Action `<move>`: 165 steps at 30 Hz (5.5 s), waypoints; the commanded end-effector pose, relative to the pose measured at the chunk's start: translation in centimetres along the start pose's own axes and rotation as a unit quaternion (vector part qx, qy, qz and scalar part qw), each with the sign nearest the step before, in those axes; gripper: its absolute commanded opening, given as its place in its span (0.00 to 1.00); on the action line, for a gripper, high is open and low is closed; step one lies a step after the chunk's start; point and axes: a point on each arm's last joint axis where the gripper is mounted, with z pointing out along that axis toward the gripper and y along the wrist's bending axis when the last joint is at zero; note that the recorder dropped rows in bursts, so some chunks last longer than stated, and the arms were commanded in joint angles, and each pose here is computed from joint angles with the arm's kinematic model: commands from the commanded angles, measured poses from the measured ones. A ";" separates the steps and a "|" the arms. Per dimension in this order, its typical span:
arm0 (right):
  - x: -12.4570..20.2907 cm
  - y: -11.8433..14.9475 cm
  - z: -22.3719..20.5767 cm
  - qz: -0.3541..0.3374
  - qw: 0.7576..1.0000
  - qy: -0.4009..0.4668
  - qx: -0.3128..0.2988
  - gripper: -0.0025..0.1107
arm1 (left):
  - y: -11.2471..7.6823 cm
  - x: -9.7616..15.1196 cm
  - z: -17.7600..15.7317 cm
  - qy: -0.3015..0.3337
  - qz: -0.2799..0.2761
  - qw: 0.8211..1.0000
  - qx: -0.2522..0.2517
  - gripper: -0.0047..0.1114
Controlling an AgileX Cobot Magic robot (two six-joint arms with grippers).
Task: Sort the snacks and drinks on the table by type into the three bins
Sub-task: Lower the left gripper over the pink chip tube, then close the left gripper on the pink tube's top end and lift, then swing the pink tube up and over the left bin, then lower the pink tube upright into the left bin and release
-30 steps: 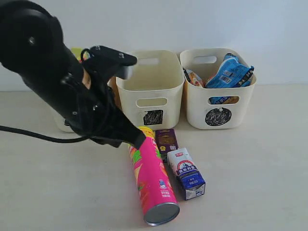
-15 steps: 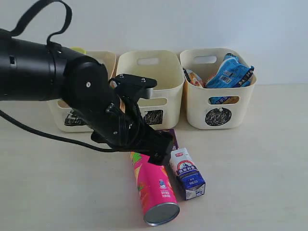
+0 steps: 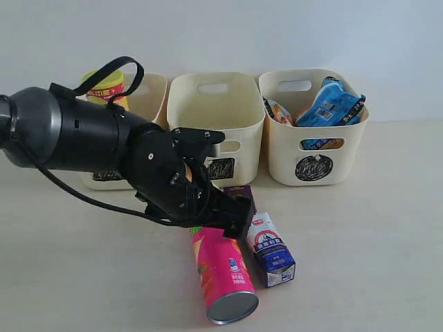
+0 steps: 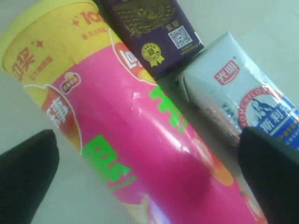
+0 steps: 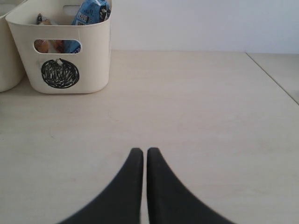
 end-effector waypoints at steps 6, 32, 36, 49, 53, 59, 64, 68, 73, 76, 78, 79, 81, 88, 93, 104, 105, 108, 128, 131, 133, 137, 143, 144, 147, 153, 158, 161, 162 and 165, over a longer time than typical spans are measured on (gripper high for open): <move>0.1 0.0 0.0 0.001 1.000 -0.002 0.001 0.02 | 1.6 -0.4 0.9 -0.009 -0.008 1.000 -0.014 0.82; 0.1 0.0 0.0 -0.001 1.000 -0.002 0.001 0.02 | 2.2 1.2 3.3 0.049 0.010 0.998 -0.038 0.47; 0.1 0.0 0.0 -0.001 1.000 -0.002 0.001 0.02 | 2.4 1.3 3.2 0.053 0.017 0.997 -0.043 0.07; 0.1 0.0 0.0 0.000 1.000 -0.002 0.001 0.02 | 2.7 -0.5 -0.8 0.013 0.023 0.998 -0.054 0.07; 0.1 0.0 0.0 0.000 1.000 -0.002 0.001 0.02 | 2.9 -1.2 -4.0 -0.005 0.034 0.997 -0.064 0.07; 0.1 0.0 0.0 0.000 1.000 -0.002 0.001 0.02 | 2.5 -2.4 -9.4 -0.070 0.041 0.995 -0.057 0.07; 0.1 0.0 0.0 0.000 1.000 -0.002 0.001 0.02 | 3.3 -3.3 -14.5 -0.138 0.040 0.988 -0.063 0.07; 0.1 0.0 0.0 0.000 1.000 -0.002 0.001 0.02 | 5.1 -3.9 -18.3 -0.187 0.023 0.979 -0.076 0.07; 0.1 0.0 0.0 0.000 1.000 -0.002 0.001 0.02 | 8.4 -4.5 -21.7 -0.228 -0.005 0.967 -0.111 0.07; 0.1 0.0 0.0 0.000 1.000 -0.002 0.001 0.02 | 10.3 -5.1 -23.1 -0.243 -0.015 0.960 -0.135 0.07; 0.1 0.0 0.0 0.000 1.000 -0.002 0.001 0.02 | 11.4 -5.6 -24.0 -0.261 -0.021 0.954 -0.148 0.07; 0.1 0.0 0.0 0.000 1.000 -0.002 0.001 0.02 | 11.9 -5.9 -24.3 -0.267 -0.023 0.951 -0.153 0.07; 0.1 0.0 0.0 0.000 1.000 -0.002 0.001 0.02 | 12.9 -6.5 -25.2 -0.285 -0.027 0.944 -0.166 0.07; 0.1 0.0 0.0 0.000 1.000 -0.002 0.001 0.02 | 16.2 -9.2 -26.1 -0.327 -0.038 0.923 -0.198 0.07; 0.1 0.0 0.0 0.000 1.000 -0.002 0.001 0.02 | 18.0 -11.4 -24.0 -0.367 -0.032 0.908 -0.200 0.07; 0.1 0.0 0.0 0.000 1.000 -0.002 0.001 0.02 | 23.9 -14.9 -14.6 -0.535 0.011 0.826 -0.177 0.07; 0.1 0.0 0.0 0.000 1.000 -0.002 0.001 0.02 | 24.3 -14.9 -14.0 -0.546 0.013 0.819 -0.175 0.07; 0.1 0.0 0.0 0.000 1.000 -0.002 0.001 0.02 | 25.0 -14.9 -12.4 -0.574 0.039 0.798 -0.180 0.07; 0.1 0.0 0.0 0.000 1.000 -0.002 0.001 0.02 | 25.5 -15.4 -12.8 -0.579 0.049 0.787 -0.205 0.07; 0.1 0.0 0.0 0.000 1.000 -0.002 0.001 0.02 | 26.0 -15.4 -11.4 -0.562 0.045 0.800 -0.205 0.07; 0.1 0.0 0.0 0.000 1.000 -0.002 0.001 0.02 | 26.3 -15.5 -10.6 -0.566 0.021 0.803 -0.188 0.07; 0.1 0.0 0.0 0.000 1.000 -0.002 0.001 0.02 | 26.6 -16.0 -9.3 -0.577 0.004 0.801 -0.158 0.07; 0.1 0.0 0.0 0.000 1.000 -0.002 0.001 0.02 | 27.1 -16.3 -7.3 -0.576 0.018 0.802 -0.156 0.07; 0.1 0.0 0.0 0.000 1.000 -0.002 0.001 0.02 | 27.2 -16.3 -7.0 -0.575 0.015 0.803 -0.154 0.07; 0.1 0.0 0.0 0.000 1.000 -0.002 0.001 0.02 | 27.4 -16.1 -6.1 -0.577 -0.001 0.804 -0.140 0.07; 0.1 0.0 0.0 0.001 1.000 -0.002 0.001 0.02 | 27.1 -15.9 -4.6 -0.577 -0.005 0.807 -0.126 0.07; 0.1 0.0 0.0 0.000 1.000 -0.002 0.001 0.02 | 26.3 -15.9 -3.5 -0.564 0.036 0.816 -0.121 0.08; 0.1 0.0 0.0 0.000 1.000 -0.002 0.001 0.02 | 26.4 -15.8 -3.2 -0.554 0.038 0.822 -0.124 0.20; 0.1 0.0 0.0 0.000 1.000 -0.002 0.001 0.02 | 26.4 -15.7 -3.2 -0.553 0.037 0.823 -0.124 0.26; 0.1 0.0 0.0 0.001 1.000 -0.002 0.001 0.02 | 26.4 -15.7 -3.2 -0.553 0.037 0.823 -0.124 0.51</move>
